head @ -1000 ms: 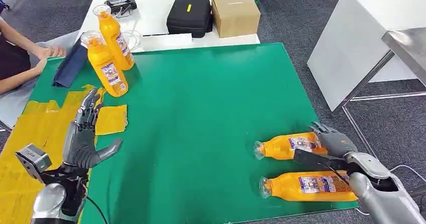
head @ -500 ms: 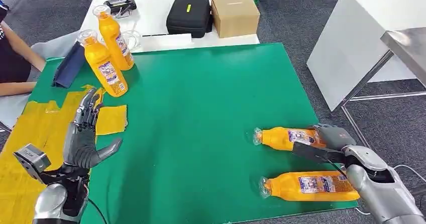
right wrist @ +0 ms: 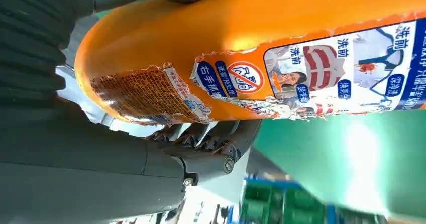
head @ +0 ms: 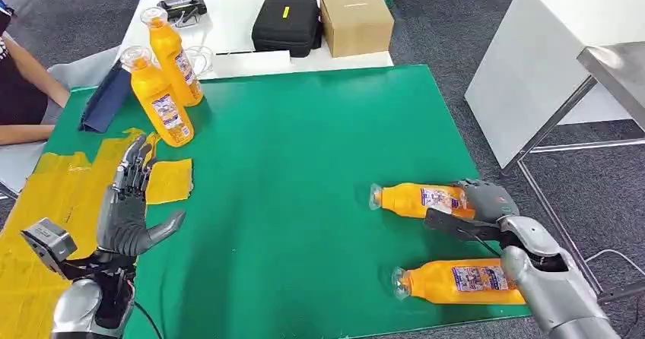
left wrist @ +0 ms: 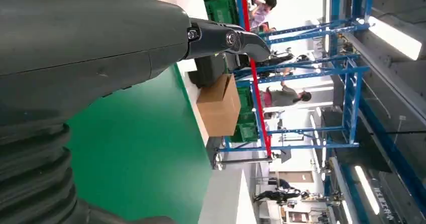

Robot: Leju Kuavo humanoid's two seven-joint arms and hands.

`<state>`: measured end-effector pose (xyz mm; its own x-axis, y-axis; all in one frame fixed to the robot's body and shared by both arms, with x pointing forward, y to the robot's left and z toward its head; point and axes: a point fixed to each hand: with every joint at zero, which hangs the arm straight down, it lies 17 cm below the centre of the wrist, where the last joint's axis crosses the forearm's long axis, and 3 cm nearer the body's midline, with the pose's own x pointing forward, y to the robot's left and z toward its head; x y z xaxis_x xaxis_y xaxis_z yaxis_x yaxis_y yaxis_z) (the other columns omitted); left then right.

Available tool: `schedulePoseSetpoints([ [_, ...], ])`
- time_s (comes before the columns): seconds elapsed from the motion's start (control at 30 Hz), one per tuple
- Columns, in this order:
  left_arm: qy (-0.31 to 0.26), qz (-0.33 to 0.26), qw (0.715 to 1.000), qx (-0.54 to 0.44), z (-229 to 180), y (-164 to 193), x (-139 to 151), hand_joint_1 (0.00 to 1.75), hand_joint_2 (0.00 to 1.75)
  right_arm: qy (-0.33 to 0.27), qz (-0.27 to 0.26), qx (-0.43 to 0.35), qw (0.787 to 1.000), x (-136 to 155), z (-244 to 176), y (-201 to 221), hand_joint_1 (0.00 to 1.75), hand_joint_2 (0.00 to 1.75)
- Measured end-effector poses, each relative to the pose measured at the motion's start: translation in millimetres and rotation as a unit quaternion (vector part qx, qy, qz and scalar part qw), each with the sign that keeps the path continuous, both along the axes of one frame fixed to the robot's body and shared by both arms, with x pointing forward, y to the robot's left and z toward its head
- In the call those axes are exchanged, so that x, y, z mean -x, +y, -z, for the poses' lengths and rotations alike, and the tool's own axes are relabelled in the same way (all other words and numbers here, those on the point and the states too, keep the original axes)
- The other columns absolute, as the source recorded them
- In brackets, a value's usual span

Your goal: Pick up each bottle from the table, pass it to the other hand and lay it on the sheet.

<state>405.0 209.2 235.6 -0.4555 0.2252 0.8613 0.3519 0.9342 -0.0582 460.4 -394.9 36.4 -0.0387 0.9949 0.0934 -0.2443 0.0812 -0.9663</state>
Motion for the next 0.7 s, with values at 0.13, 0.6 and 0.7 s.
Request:
schedulePoseSetpoints([
  [0.13, 0.005, 0.002, 1.000, -0.011, -0.1, -3.0, 0.1, 0.00, 1.75, -0.081, 0.002, -0.042, 0.996, -12.9, -28.4, 35.7, 1.75, 1.75],
  [0.6, 0.032, 0.062, 0.995, -0.075, -3.1, -58.8, -21.2, 0.00, 1.75, -0.276, -0.024, -0.498, 0.821, -4.9, -162.2, 164.2, 1.75, 1.75],
  [0.7, 0.032, 0.073, 0.994, -0.081, -5.0, -68.7, -25.3, 0.00, 1.75, -0.275, -0.022, -0.524, 0.806, -4.2, -165.7, 174.6, 1.75, 1.75],
])
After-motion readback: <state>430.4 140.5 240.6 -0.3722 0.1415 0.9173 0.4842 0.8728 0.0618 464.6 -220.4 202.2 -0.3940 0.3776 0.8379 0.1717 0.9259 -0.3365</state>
